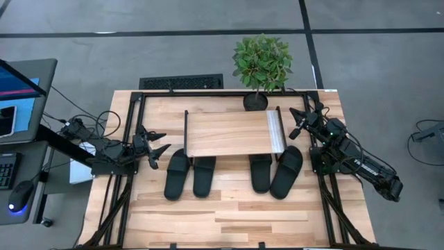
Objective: Pick and place slides into the shelf
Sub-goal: Put the black slide on the shelf
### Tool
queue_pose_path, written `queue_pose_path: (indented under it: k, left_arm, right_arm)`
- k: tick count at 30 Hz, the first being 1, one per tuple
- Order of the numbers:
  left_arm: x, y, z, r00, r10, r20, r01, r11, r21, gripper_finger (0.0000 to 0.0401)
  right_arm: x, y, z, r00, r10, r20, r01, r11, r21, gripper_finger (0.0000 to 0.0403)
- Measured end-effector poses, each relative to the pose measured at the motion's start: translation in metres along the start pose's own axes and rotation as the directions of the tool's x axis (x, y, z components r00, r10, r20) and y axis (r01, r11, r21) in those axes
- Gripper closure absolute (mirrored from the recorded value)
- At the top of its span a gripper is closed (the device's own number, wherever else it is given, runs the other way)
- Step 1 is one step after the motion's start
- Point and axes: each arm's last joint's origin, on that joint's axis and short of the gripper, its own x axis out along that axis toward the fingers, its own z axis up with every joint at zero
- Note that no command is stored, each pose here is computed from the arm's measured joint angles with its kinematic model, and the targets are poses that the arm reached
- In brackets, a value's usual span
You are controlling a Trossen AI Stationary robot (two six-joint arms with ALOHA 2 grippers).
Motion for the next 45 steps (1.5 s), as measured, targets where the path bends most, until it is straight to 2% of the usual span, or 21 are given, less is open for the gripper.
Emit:
queue_pose_path:
  k: [5, 7, 10, 13, 15, 18, 21, 24, 30, 34, 37, 45]
  left_arm:
    - [0.000, 0.000, 0.004, 1.000, -0.014, 0.021, 0.015, 0.999, -0.039, 0.0172]
    - [-0.001, 0.000, 0.008, 0.999, -0.038, 0.004, 0.038, 0.999, -0.020, 0.0172]
    - [-0.004, 0.003, 0.027, 0.999, -0.043, 0.006, 0.043, 0.999, -0.027, 0.0172]
    - [-0.008, 0.009, 0.042, 0.998, -0.044, -0.051, 0.044, 0.999, -0.002, 0.0172]
    - [-0.011, 0.012, 0.055, 0.996, -0.061, -0.068, 0.059, 0.997, -0.040, 0.0172]
    - [-0.014, 0.012, 0.070, 0.980, -0.190, -0.061, 0.184, 0.978, -0.098, 0.0172]
    - [-0.014, 0.006, 0.078, 0.939, -0.339, -0.058, 0.326, 0.931, -0.166, 0.0172]
    - [-0.013, 0.001, 0.075, 0.904, -0.412, -0.114, 0.382, 0.898, -0.220, 0.0172]
    - [-0.002, -0.015, 0.057, 0.866, -0.388, -0.316, 0.326, 0.916, -0.232, 0.0172]
    - [0.007, -0.029, 0.045, 0.800, -0.416, -0.433, 0.362, 0.909, -0.206, 0.0172]
    - [0.012, -0.037, 0.038, 0.753, -0.434, -0.494, 0.373, 0.901, -0.222, 0.0172]
    - [0.019, -0.050, 0.022, 0.669, -0.422, -0.612, 0.306, 0.907, -0.290, 0.0172]
  right_arm:
    - [0.000, 0.000, 0.000, 1.000, 0.000, 0.000, 0.000, 1.000, 0.000, 0.0403]
    - [0.000, 0.000, 0.000, 1.000, 0.000, 0.000, 0.000, 1.000, 0.000, 0.0403]
    - [0.000, 0.000, 0.000, 1.000, 0.000, 0.000, 0.000, 1.000, 0.000, 0.0403]
    - [0.000, 0.000, 0.000, 1.000, 0.000, 0.000, 0.000, 1.000, 0.000, 0.0403]
    - [0.000, 0.000, 0.000, 1.000, 0.000, 0.000, 0.000, 1.000, 0.000, 0.0403]
    - [0.000, 0.000, 0.000, 1.000, 0.000, 0.000, 0.000, 1.000, 0.000, 0.0403]
    - [0.000, 0.000, 0.000, 1.000, 0.000, 0.000, 0.000, 1.000, 0.000, 0.0403]
    - [0.000, 0.000, 0.000, 1.000, 0.000, 0.000, 0.000, 1.000, 0.000, 0.0403]
    - [0.000, 0.000, 0.000, 1.000, -0.001, 0.000, 0.001, 1.000, 0.000, 0.0403]
    - [0.000, 0.000, 0.000, 1.000, 0.000, 0.000, 0.000, 1.000, 0.000, 0.0403]
    - [0.000, 0.000, 0.000, 1.000, 0.000, 0.000, 0.000, 1.000, 0.000, 0.0403]
    - [0.000, 0.000, 0.000, 1.000, 0.000, 0.000, 0.000, 1.000, 0.000, 0.0403]
